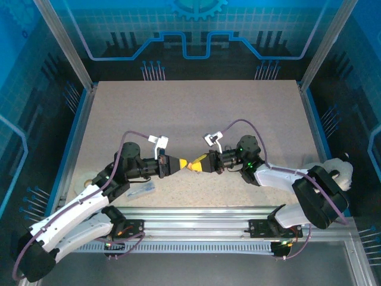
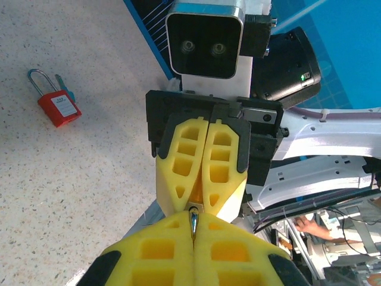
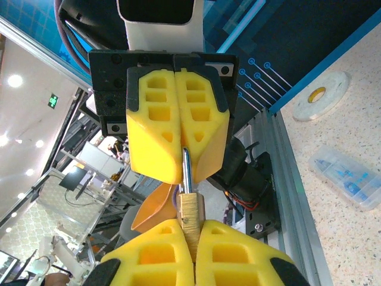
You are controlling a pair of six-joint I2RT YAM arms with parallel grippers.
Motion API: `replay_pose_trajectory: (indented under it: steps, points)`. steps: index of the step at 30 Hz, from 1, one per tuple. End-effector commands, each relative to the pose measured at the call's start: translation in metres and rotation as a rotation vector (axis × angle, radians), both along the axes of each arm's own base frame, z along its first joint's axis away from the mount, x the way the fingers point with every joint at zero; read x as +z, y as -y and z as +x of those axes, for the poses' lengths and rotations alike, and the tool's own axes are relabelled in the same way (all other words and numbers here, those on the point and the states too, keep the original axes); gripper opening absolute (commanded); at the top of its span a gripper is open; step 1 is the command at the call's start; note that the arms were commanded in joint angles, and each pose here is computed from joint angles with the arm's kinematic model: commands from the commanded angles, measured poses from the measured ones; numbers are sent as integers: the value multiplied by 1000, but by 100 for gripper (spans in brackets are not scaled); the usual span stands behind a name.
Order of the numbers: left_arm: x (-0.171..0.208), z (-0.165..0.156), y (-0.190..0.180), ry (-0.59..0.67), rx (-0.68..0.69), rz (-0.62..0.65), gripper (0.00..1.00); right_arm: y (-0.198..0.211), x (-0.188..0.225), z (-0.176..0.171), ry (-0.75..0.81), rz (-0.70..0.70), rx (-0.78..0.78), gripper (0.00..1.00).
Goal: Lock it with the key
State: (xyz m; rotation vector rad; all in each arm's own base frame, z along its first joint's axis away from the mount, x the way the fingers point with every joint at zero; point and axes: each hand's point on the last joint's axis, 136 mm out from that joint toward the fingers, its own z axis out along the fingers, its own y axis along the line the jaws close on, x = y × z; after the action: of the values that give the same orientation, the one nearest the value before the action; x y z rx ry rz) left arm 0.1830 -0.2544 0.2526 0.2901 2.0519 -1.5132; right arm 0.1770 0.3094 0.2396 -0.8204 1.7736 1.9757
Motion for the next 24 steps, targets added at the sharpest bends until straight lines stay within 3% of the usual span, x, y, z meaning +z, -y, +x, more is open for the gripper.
replay_pose_trajectory:
  steps: [1,24]
  points:
    - [-31,-44,13,-127,-194,30,0,6,38,39,102,119,-206,0]
    - [-18,-51,16,-27,-211,-85,0,4,42,34,101,143,-165,0]
